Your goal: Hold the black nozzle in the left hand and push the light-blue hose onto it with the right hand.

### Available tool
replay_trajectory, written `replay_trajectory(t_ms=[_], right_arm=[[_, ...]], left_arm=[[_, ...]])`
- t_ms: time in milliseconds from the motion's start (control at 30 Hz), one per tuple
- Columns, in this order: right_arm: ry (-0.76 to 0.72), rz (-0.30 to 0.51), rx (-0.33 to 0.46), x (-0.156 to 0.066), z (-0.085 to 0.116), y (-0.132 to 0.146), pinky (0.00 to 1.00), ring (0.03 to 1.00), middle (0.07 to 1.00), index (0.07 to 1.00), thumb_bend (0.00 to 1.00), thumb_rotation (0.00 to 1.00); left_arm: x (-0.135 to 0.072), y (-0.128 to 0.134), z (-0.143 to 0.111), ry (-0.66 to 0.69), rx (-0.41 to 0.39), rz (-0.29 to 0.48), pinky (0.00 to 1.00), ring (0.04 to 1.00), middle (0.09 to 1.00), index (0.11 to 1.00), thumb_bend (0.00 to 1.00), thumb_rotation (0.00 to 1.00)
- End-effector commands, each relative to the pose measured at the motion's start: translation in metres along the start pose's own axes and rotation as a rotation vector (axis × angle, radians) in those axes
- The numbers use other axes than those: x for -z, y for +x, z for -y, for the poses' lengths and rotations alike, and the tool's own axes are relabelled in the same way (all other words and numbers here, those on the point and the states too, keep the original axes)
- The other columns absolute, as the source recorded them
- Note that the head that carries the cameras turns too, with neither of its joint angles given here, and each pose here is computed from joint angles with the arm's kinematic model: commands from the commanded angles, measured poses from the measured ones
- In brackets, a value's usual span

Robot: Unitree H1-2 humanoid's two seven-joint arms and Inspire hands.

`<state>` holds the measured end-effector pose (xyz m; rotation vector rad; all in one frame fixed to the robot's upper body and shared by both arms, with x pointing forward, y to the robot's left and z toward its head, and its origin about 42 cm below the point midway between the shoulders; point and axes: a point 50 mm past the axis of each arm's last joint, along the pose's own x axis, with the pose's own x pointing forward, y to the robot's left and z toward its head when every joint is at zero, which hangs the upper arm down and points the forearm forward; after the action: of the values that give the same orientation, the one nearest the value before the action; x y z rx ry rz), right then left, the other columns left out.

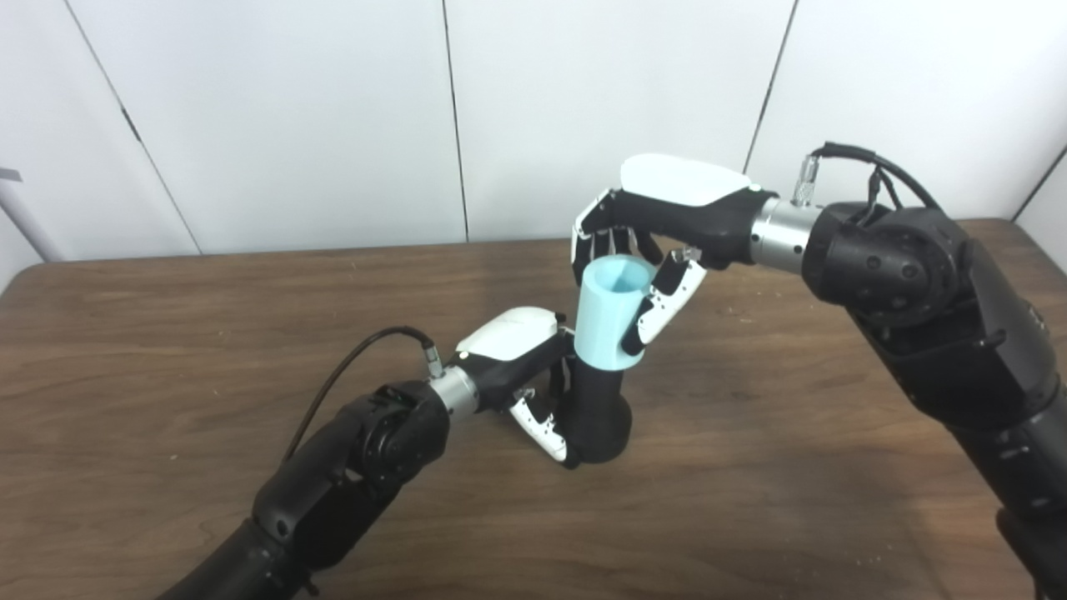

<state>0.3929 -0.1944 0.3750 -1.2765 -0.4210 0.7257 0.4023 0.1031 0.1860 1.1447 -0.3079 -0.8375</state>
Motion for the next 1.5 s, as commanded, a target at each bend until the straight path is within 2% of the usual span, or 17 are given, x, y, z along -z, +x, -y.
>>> replay_trajectory(t_ms=[0, 433, 900, 1133, 1467], right_arm=[[-0.022, 0.007, 0.016, -0.002, 0.006, -0.002, 0.26, 0.374, 0.437, 0.521, 0.51, 0.00], [-0.006, 0.016, 0.000, -0.007, -0.002, -0.003, 0.29, 0.370, 0.449, 0.531, 0.51, 0.00], [-0.030, 0.044, 0.021, -0.015, 0.001, 0.004, 0.30, 0.369, 0.465, 0.533, 0.51, 0.00], [-0.045, 0.075, 0.017, -0.026, 0.010, 0.007, 0.34, 0.400, 0.483, 0.508, 0.52, 0.00], [-0.054, 0.110, 0.010, -0.029, 0.011, 0.008, 0.32, 0.383, 0.492, 0.525, 0.51, 0.00]], left_arm=[[0.023, -0.016, 0.046, -0.002, 0.221, -0.099, 1.00, 0.590, 0.478, 0.488, 0.53, 0.00], [0.019, -0.014, 0.048, -0.009, 0.221, -0.101, 1.00, 0.599, 0.501, 0.472, 0.52, 0.00], [0.019, -0.011, 0.047, -0.009, 0.223, -0.103, 1.00, 0.599, 0.496, 0.476, 0.53, 0.00], [0.019, -0.010, 0.047, -0.009, 0.226, -0.103, 1.00, 0.597, 0.495, 0.477, 0.53, 0.00], [0.020, -0.010, 0.047, -0.013, 0.232, -0.106, 1.00, 0.597, 0.488, 0.482, 0.53, 0.00]])
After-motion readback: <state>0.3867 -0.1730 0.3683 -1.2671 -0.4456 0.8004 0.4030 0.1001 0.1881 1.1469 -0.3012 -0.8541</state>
